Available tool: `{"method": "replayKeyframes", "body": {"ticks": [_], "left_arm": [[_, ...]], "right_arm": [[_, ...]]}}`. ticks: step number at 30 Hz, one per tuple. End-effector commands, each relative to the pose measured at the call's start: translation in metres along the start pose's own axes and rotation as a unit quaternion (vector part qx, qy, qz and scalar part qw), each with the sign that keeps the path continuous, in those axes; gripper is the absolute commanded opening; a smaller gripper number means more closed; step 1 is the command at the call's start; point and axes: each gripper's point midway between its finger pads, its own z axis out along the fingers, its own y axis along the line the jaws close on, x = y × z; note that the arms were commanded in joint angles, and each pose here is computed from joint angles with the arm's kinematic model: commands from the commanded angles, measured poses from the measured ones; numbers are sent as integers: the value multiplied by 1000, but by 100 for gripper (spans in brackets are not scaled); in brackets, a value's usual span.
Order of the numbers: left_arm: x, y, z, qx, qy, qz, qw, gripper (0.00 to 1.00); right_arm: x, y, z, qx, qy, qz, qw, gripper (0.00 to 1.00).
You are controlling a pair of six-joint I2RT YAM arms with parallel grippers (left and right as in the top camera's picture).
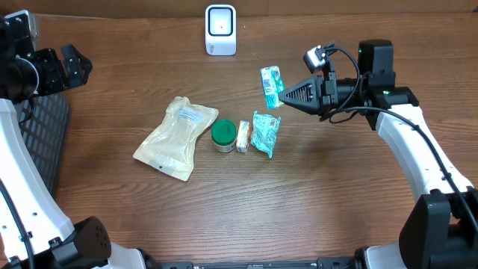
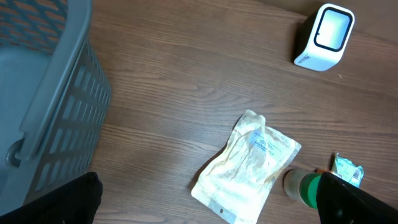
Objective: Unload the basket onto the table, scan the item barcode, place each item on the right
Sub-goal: 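Lift the Kleenex pack and hold it in front of the scanner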
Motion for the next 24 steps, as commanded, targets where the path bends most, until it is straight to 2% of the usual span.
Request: {"method": "replayKeyframes", "body": {"ticks": [1, 8, 11, 15, 18, 22, 24], "left_arm": [[-1, -1, 1, -1, 1, 9, 1000, 100], [-1, -1, 1, -1, 1, 9, 1000, 100], [-1, -1, 1, -1, 1, 9, 1000, 100], [-1, -1, 1, -1, 1, 9, 1000, 100], [-1, -1, 1, -1, 1, 9, 1000, 100], [-1, -1, 1, -1, 1, 9, 1000, 100], [-1, -1, 1, -1, 1, 9, 1000, 100]], "right_arm": [[-1, 13, 1, -5, 4, 15, 1000, 4], [-12, -7, 4, 50, -32, 11, 998, 4], [-16, -35, 5, 121, -62, 22, 991, 4], [-3, -89, -1, 266, -81, 58, 959, 4], [10, -112, -3, 343, -74, 69, 934, 4], [6, -113, -12, 420, -82, 60, 902, 4], [-12, -97, -24, 476, -96, 32, 874, 4]]}}
